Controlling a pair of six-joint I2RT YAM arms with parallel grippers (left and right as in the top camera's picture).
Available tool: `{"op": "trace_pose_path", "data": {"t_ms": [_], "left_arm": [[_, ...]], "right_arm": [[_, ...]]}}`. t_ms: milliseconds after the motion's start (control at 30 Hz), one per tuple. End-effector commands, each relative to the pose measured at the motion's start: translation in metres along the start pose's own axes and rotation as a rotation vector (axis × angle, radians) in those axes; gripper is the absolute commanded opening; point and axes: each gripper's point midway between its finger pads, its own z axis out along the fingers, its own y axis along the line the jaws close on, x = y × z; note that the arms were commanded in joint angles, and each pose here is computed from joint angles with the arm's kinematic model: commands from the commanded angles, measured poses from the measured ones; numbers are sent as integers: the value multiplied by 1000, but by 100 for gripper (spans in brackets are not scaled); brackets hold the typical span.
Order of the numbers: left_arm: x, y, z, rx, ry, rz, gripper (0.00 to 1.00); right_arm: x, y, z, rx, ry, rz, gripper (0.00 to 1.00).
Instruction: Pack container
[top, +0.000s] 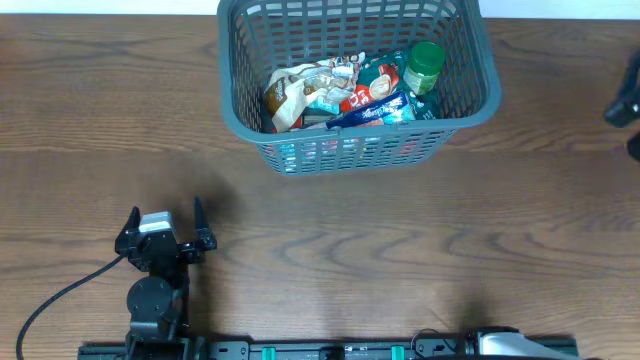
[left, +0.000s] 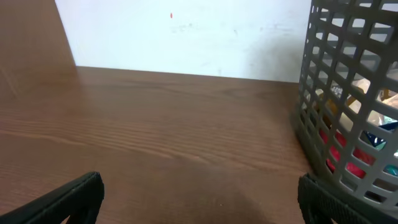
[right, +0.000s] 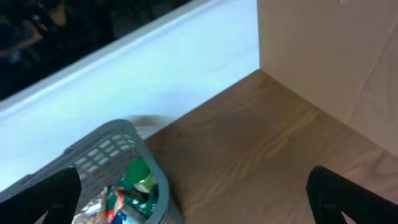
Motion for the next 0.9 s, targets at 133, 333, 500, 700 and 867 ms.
{"op": "trace_pose_path", "data": {"t_ms": [133, 333, 500, 700, 867], "left_arm": [[19, 4, 2, -19, 50, 20, 99], [19, 4, 2, -19, 50, 20, 99], [19, 4, 2, -19, 50, 20, 99], [19, 4, 2, -19, 50, 20, 98], [19, 4, 2, -19, 50, 20, 99]], "right_arm": [[16, -18, -22, -6, 12, 5, 99], [39, -33, -28, -9, 6, 8, 99], [57, -39, -20, -36, -42, 18, 99], [84, -26, -8, -186, -122, -102, 99], [109, -9, 1, -316, -175, -268, 99]]}}
